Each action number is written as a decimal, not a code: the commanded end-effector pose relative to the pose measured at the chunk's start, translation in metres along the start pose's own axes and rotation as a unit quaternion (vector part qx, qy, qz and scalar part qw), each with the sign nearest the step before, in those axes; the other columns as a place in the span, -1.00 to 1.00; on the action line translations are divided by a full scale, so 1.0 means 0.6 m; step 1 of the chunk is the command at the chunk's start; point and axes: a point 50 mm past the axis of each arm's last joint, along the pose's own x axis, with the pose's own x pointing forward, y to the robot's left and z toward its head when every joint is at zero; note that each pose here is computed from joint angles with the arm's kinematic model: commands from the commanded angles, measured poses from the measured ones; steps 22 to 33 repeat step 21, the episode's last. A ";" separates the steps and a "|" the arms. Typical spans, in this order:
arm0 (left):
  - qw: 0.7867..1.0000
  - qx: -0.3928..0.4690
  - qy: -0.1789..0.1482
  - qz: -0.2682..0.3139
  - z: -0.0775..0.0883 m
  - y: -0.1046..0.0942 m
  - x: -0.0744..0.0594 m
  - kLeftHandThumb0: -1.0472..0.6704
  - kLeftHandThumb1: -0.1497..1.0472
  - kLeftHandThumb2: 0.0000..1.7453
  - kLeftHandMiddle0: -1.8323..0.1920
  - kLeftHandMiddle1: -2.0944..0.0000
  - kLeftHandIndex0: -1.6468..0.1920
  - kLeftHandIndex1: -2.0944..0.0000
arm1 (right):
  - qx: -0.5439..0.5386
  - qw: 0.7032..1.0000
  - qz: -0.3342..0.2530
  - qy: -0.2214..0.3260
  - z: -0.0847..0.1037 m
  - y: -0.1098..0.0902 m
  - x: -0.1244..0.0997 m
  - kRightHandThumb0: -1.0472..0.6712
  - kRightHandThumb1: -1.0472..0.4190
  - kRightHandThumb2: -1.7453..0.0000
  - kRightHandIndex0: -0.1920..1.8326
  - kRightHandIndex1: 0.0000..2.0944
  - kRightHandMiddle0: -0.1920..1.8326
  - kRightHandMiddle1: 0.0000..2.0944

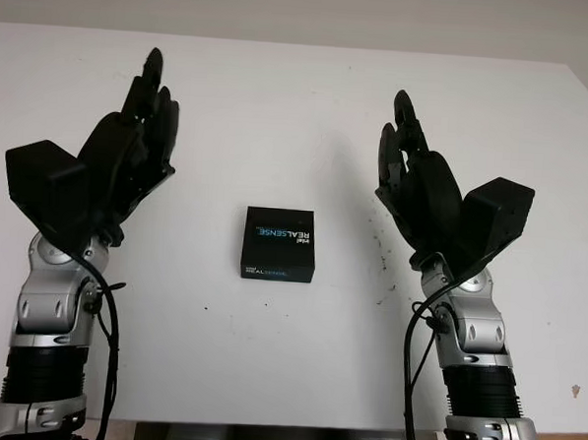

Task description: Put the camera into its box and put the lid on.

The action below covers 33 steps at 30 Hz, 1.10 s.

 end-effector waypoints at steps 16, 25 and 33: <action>0.998 -0.049 -0.023 0.036 -0.031 -0.006 0.011 -0.71 1.00 -0.20 1.00 1.00 1.00 1.00 | 0.001 0.999 -0.032 0.018 -0.007 -0.014 -0.002 -0.71 -1.00 0.13 -1.00 -1.00 -1.00 -1.00; 0.998 -0.041 -0.029 0.030 -0.027 -0.013 0.003 -0.71 1.00 -0.21 1.00 1.00 1.00 1.00 | 0.008 0.999 -0.041 0.024 -0.012 -0.017 0.000 -0.70 -1.00 0.13 -1.00 -1.00 -1.00 -1.00; 0.998 -0.041 -0.029 0.030 -0.027 -0.013 0.003 -0.71 1.00 -0.21 1.00 1.00 1.00 1.00 | 0.008 0.999 -0.041 0.024 -0.012 -0.017 0.000 -0.70 -1.00 0.13 -1.00 -1.00 -1.00 -1.00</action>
